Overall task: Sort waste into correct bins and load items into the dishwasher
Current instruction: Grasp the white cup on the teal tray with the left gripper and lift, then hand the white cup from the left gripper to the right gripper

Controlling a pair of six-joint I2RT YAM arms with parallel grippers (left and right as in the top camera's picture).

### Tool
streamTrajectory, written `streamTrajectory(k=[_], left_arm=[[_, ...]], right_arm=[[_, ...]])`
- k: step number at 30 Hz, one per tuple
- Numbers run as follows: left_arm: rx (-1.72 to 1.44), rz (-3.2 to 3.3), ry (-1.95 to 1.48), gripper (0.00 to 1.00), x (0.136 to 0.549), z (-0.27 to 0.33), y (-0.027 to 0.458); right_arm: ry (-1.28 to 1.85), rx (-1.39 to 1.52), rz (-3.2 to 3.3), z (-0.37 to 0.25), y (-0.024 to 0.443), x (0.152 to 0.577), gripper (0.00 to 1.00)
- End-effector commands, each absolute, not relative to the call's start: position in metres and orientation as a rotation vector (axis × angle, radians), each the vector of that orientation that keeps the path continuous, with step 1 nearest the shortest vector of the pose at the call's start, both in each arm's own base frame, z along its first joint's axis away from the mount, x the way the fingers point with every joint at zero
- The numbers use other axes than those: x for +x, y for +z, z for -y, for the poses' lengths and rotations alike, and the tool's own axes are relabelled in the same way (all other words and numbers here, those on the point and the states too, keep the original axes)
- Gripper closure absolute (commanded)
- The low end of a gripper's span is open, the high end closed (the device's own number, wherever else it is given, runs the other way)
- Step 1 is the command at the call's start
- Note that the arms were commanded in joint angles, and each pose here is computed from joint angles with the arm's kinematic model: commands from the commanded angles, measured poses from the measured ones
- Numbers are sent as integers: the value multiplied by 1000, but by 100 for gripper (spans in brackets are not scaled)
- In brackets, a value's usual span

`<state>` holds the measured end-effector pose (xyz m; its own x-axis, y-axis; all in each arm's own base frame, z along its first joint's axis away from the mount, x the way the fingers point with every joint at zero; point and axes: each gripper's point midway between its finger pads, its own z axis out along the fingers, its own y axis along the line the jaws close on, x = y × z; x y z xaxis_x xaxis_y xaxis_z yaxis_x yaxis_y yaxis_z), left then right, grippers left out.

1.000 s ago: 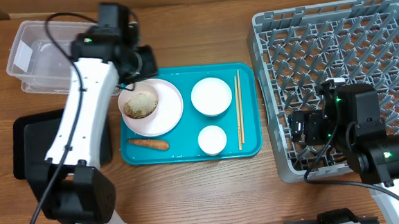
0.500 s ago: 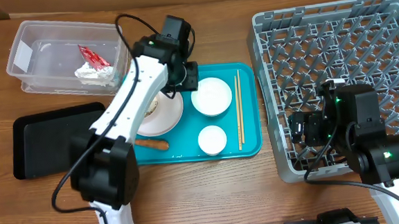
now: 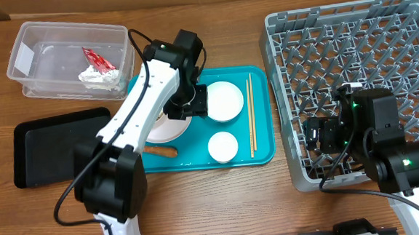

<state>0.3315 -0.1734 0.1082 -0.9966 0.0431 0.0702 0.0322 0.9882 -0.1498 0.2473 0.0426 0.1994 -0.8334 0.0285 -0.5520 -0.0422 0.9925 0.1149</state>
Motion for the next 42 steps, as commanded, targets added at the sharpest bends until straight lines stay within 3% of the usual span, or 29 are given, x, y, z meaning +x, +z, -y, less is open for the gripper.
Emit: streamTrajectory(k=[1,19,22,25,26,30,32,36,39,42], left_arm=[[-115,3037,243,47,307,187,127],[-197,3008,-12,46,271,194,81],[-194,2993,57,59,266,200,66],[-195,2996,105,91,267,206,63],[-202,2997,131,96,268,209,65],[-256,2997,181,96,275,211,79],[-285,2996,226,96,281,211,91],[-338,2970,559,96,300,226,124],[-351,2876,1029,96,320,247,158],[-352,2698,1475,96,333,261,197]], right_arm=[[166,1,-2512,-42,213,252,0],[166,0,-2513,-42,213,252,0],[166,1,-2512,-42,213,252,0],[166,1,-2512,-42,213,252,0],[165,1,-2512,-42,213,252,0],[94,32,-2510,-32,213,253,0],[-54,229,-2477,-4,215,255,0],[-163,553,-2365,31,223,258,0],[-2,549,-2354,22,225,270,0],[261,365,-2370,-9,229,287,0]])
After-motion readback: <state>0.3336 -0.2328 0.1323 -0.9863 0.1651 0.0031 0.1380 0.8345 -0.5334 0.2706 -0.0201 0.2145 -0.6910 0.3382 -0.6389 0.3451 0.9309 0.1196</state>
